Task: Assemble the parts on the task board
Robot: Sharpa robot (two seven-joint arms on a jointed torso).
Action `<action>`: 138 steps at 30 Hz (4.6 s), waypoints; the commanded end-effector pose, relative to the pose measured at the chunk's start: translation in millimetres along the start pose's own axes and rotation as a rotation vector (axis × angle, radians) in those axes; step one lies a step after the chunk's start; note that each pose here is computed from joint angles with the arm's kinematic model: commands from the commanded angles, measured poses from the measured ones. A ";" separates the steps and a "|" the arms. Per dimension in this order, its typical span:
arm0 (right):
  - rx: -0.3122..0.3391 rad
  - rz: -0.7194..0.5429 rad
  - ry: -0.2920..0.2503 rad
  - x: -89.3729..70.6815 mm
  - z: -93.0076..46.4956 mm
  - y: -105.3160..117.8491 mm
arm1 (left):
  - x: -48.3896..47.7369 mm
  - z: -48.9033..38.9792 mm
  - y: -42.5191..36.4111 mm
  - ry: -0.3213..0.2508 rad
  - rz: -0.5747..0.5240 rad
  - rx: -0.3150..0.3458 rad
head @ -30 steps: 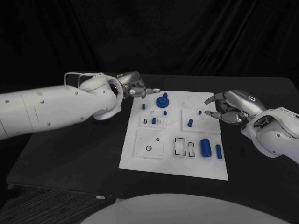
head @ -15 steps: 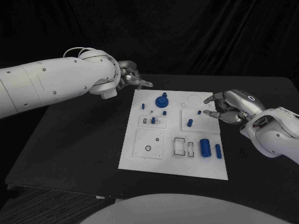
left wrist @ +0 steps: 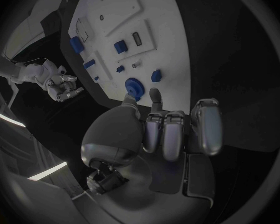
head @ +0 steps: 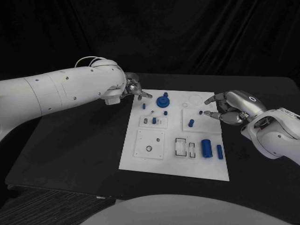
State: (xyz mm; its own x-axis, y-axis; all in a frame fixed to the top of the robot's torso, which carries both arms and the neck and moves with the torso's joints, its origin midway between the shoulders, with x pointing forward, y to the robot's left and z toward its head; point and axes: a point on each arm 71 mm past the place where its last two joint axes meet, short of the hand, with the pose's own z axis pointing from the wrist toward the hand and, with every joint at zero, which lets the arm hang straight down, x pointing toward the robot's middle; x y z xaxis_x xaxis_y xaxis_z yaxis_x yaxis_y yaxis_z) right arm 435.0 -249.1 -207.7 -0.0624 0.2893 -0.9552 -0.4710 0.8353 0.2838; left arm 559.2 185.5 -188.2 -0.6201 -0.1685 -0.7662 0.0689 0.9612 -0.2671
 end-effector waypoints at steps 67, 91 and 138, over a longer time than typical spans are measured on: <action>0.006 0.003 0.014 2.8 2.8 0.2 | 26.8 16.9 -0.1 0.059 0.010 0.035; 0.023 0.003 0.014 1.4 0.0 -2.3 | 12.4 -21.0 9.5 -0.071 -0.145 0.029; 0.028 0.003 -0.001 1.3 0.5 -3.1 | 82.0 -46.6 -3.4 -0.030 -0.130 0.087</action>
State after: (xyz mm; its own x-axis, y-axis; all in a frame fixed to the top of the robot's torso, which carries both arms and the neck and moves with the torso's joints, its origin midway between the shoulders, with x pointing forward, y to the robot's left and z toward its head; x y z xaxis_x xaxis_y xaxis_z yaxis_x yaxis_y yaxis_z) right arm 436.8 -250.1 -209.5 -0.0725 0.2875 -0.9550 -0.4588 0.8406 0.2879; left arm 471.4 180.1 -223.2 -0.6157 -0.2895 -0.7329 0.0531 0.9127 -0.4052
